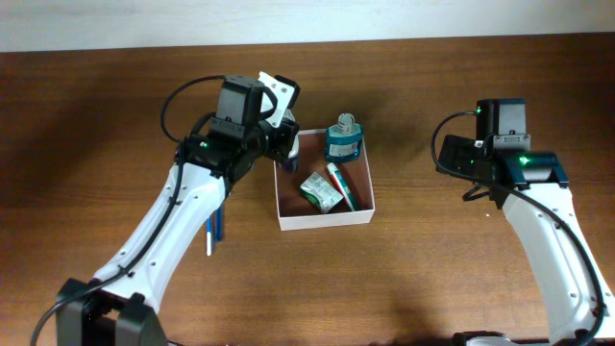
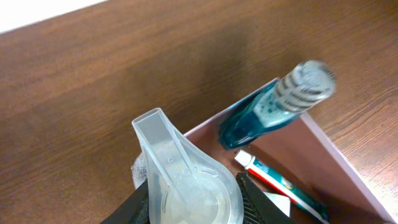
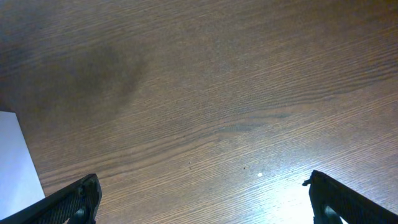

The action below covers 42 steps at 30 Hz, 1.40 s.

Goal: Pack container
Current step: 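Lower the soap bottle into the box's left back corner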

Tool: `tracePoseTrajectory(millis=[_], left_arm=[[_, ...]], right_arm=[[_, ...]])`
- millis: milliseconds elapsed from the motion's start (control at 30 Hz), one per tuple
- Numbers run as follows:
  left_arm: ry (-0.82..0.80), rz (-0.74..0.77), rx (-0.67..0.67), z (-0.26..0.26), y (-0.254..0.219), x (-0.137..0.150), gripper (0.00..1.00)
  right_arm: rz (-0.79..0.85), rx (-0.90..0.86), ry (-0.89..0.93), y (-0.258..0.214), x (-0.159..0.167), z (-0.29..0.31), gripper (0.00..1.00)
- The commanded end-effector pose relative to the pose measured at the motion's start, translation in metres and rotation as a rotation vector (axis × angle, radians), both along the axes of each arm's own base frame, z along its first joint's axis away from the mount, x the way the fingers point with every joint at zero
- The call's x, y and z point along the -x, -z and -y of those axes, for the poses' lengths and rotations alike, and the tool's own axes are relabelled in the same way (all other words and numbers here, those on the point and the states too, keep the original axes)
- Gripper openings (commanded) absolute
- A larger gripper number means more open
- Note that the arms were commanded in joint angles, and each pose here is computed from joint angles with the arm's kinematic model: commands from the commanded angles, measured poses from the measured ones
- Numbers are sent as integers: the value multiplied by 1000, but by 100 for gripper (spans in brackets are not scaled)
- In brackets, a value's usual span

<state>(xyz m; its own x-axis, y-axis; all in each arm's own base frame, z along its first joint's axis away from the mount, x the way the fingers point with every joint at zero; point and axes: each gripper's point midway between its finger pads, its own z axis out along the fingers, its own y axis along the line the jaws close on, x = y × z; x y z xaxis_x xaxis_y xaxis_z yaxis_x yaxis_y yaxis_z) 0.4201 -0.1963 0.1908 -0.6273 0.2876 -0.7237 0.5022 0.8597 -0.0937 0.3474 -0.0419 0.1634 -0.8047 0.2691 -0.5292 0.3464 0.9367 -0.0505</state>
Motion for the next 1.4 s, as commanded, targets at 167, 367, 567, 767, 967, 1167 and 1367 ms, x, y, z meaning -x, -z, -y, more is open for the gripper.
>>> tracePoseTrajectory(millis=[167,367,567,767,967,1167,1367], left_arm=[[-28,3,-49,-6,19,-15,32],[-21,5,-56,-6,19,-15,32],[-21,-16,-65,-6,30,-16,32],[-19,-52,-79,-5,48,-17,32],[-19,-45,-76,-5,46,-19,32],[-19,-42,-74,-4,45,-19,68],[-19,-24,-67,-5,36,-18,73]], right_arm=[[15,1,7,-5,-2,2,99],[15,1,7,-5,-2,2,99],[15,1,7,-5,-2,2,99],[15,1,7,-5,-2,2,99],[15,1,7,-5,-2,2,99],[15,1,7,-5,-2,2,99],[15,1,7,-5,-2,2,99]])
